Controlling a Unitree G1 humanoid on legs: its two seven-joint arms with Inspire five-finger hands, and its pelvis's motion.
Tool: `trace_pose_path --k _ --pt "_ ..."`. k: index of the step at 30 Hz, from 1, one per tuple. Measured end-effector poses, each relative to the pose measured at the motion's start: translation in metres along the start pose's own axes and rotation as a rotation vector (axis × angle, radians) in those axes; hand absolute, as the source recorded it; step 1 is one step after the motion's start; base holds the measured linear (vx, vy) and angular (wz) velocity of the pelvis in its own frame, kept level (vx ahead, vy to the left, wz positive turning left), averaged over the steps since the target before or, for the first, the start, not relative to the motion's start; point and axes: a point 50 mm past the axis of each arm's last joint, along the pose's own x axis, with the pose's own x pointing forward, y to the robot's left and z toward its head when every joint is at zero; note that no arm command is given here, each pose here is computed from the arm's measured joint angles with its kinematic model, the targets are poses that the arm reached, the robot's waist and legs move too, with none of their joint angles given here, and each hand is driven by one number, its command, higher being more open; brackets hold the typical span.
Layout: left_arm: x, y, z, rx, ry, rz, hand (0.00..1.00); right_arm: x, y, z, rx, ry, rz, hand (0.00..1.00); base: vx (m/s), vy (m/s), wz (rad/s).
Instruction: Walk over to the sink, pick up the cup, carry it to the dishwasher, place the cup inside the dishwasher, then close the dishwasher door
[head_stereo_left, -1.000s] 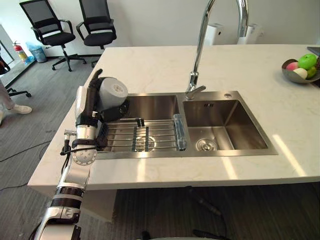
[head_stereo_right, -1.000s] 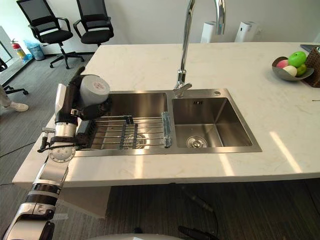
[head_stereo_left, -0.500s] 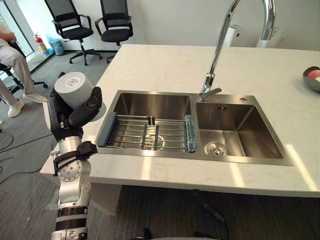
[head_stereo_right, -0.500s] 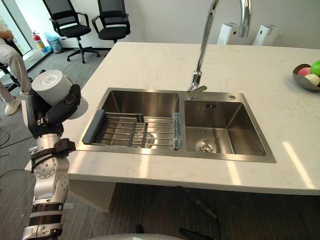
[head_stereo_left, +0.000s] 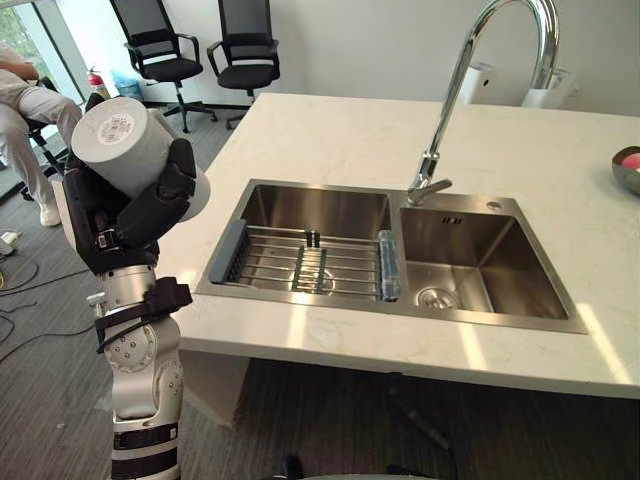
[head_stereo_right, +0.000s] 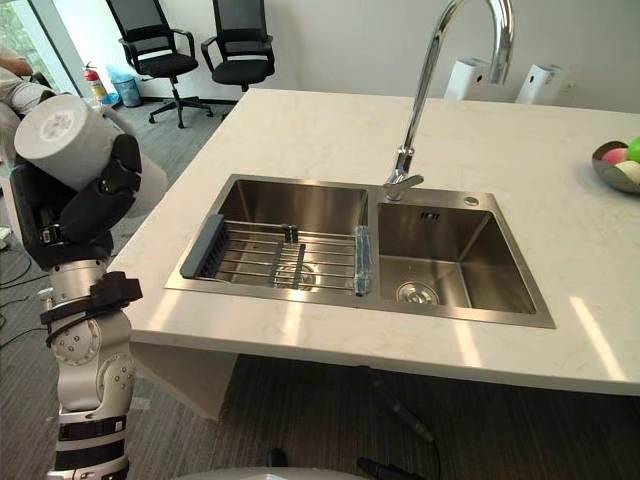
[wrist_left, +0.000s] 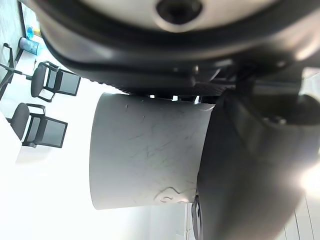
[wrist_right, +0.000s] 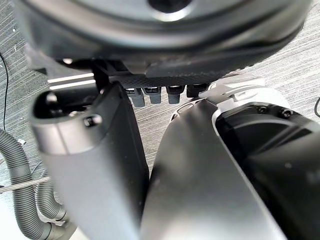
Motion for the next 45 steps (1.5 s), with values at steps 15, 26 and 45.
trace_pose_path --k 15,26,45 --pt "-0.043 0.008 -0.001 0.134 0.099 0.068 0.00 -0.004 -0.011 0.004 -0.055 -0.013 -0.015 1.00 -0.05 -0.015 0.31" --pt "-0.041 -0.004 0.010 -0.030 0.039 0.052 0.00 -0.011 -0.027 0.028 -0.148 -0.078 -0.092 1.00 -0.06 0.055 1.85" --pt "-0.048 -0.057 -0.010 -0.216 0.076 -0.240 0.00 0.003 0.025 0.061 0.019 -0.299 -0.067 1.00 0.01 0.192 1.85"
